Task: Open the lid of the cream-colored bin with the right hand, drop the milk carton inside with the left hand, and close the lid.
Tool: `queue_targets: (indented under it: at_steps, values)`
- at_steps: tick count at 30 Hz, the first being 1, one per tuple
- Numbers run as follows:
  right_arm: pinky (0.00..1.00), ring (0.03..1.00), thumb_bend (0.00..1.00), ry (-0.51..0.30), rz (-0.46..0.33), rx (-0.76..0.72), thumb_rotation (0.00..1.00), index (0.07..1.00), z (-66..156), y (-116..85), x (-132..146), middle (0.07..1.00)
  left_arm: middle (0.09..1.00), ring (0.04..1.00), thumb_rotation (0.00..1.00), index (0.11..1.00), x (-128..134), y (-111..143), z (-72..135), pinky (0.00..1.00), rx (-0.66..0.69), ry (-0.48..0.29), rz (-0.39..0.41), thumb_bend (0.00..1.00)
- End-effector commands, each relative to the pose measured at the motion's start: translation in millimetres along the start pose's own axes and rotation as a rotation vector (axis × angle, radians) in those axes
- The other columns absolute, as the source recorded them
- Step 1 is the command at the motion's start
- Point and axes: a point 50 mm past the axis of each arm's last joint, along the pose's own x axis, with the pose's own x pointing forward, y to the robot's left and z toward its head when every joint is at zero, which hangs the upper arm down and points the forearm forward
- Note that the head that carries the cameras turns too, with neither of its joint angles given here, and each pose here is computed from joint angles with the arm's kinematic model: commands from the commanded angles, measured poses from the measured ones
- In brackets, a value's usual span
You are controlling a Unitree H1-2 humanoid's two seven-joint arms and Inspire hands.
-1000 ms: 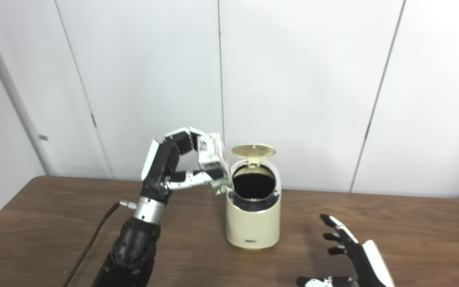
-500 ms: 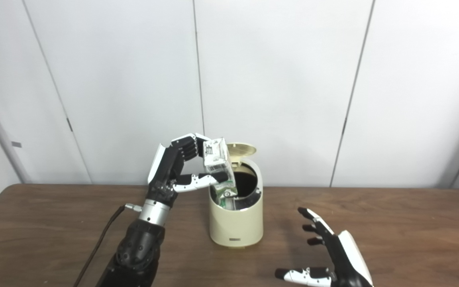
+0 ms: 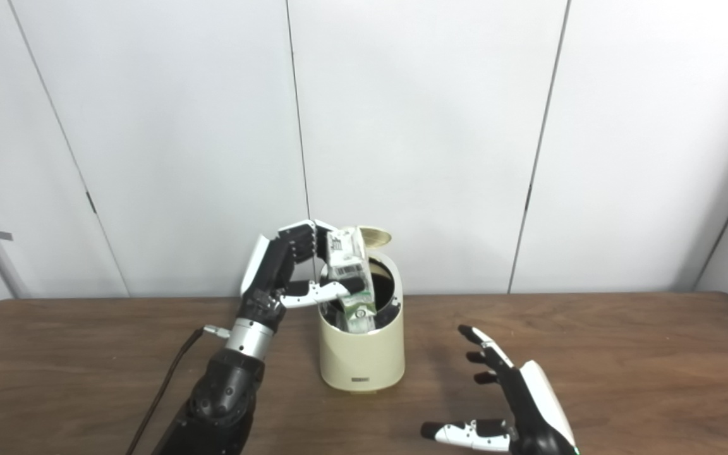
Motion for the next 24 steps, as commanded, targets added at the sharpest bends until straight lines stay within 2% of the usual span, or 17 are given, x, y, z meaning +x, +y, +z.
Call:
queue_targets:
  at_steps: [1, 24]
  values:
    - [0.73, 0.834, 0.78, -0.055, -0.039, -0.004, 0.24, 0.903, 13, -8, 4, 0.907, 0.477, 0.453, 0.0, 0.505, 34, -3, 29, 0.48, -0.021, -0.121, 0.018, 0.51]
    - [0.71, 0.816, 0.79, -0.061, -0.039, 0.007, 0.22, 0.891, 10, -3, 1, 0.895, 0.476, 0.449, 0.0, 0.509, 38, 10, 25, 0.47, 0.016, -0.109, 0.058, 0.5]
